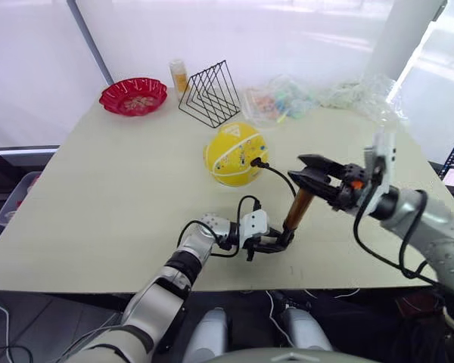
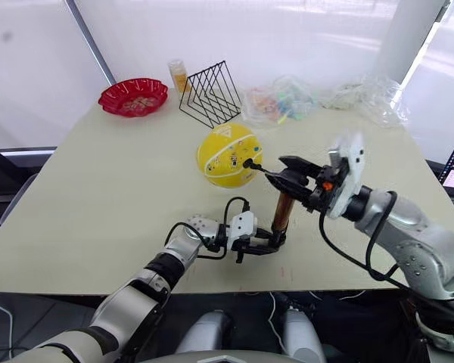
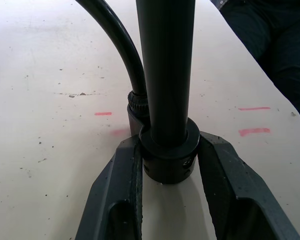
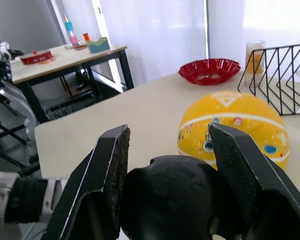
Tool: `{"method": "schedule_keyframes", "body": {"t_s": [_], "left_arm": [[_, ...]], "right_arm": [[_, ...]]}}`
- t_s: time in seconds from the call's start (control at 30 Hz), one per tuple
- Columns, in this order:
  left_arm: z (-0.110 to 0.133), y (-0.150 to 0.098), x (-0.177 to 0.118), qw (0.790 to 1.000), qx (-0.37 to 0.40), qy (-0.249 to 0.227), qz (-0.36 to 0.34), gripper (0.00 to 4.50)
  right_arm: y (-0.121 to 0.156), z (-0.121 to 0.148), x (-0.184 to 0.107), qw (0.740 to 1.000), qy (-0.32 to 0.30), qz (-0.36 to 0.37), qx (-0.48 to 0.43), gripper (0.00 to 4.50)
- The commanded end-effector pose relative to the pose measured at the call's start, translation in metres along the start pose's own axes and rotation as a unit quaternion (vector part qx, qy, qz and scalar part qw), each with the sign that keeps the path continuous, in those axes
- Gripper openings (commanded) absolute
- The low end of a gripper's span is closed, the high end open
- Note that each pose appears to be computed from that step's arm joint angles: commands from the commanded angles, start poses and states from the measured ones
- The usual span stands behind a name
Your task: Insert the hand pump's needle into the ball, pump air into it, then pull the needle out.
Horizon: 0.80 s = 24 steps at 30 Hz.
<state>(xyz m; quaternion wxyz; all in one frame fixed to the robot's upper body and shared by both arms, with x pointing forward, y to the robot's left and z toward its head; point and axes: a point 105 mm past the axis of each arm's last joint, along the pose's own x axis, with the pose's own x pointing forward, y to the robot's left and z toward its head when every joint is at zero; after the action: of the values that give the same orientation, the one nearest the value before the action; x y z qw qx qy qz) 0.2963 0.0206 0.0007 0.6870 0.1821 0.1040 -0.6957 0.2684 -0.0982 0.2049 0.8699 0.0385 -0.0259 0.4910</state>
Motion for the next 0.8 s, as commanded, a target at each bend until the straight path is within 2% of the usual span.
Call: {"method": "schedule_keyframes", "body": {"t_s": [0.03, 0.2, 0.27, 0.33, 0.43, 0.53, 0.57, 0.63, 0.7, 0.8], "left_arm": [[-0.078, -0.049, -0.017, 0.983, -0.112, 0.13, -0.057, 1.11], [-0.078, -0.049, -0.017, 0.983, -0.112, 0.13, -0.057, 1.11], [-0.077, -0.048, -0.016, 0.984, -0.111, 0.127, -0.056, 1.11], [-0.075, -0.046, -0.015, 0.985, -0.106, 0.122, -0.053, 1.11], [-0.074, -0.045, -0.014, 0.986, -0.103, 0.119, -0.052, 1.11], [-0.074, -0.045, -0.014, 0.987, -0.095, 0.118, -0.052, 1.11], [-0.072, -0.044, -0.013, 0.989, -0.085, 0.115, -0.047, 1.11], [-0.071, -0.042, -0.011, 0.99, -0.074, 0.11, -0.042, 1.11], [-0.071, -0.041, -0.011, 0.991, -0.07, 0.109, -0.04, 1.11], [-0.067, -0.036, -0.009, 0.992, -0.058, 0.106, -0.032, 1.11]], "right_arm": [[-0.002, -0.043, 0.001, 0.998, 0.051, -0.018, 0.012, 2.02], [-0.003, -0.045, 0.001, 0.999, 0.047, -0.017, 0.004, 2.02], [-0.007, -0.047, 0.001, 0.999, 0.016, -0.031, 0.018, 2.02], [-0.008, -0.04, 0.0, 0.999, -0.014, -0.028, -0.007, 2.02], [-0.007, -0.027, 0.0, 0.998, -0.026, -0.013, -0.05, 2.02], [-0.006, -0.009, 0.0, 0.995, -0.036, -0.001, -0.091, 2.02], [-0.004, 0.011, -0.001, 0.992, -0.049, 0.007, -0.117, 2.02], [0.001, 0.034, -0.003, 0.987, -0.063, 0.018, -0.147, 2.02], [0.002, 0.039, -0.003, 0.986, -0.064, 0.021, -0.151, 2.02], [0.008, 0.077, -0.01, 0.979, -0.082, 0.027, -0.183, 2.02]]}}
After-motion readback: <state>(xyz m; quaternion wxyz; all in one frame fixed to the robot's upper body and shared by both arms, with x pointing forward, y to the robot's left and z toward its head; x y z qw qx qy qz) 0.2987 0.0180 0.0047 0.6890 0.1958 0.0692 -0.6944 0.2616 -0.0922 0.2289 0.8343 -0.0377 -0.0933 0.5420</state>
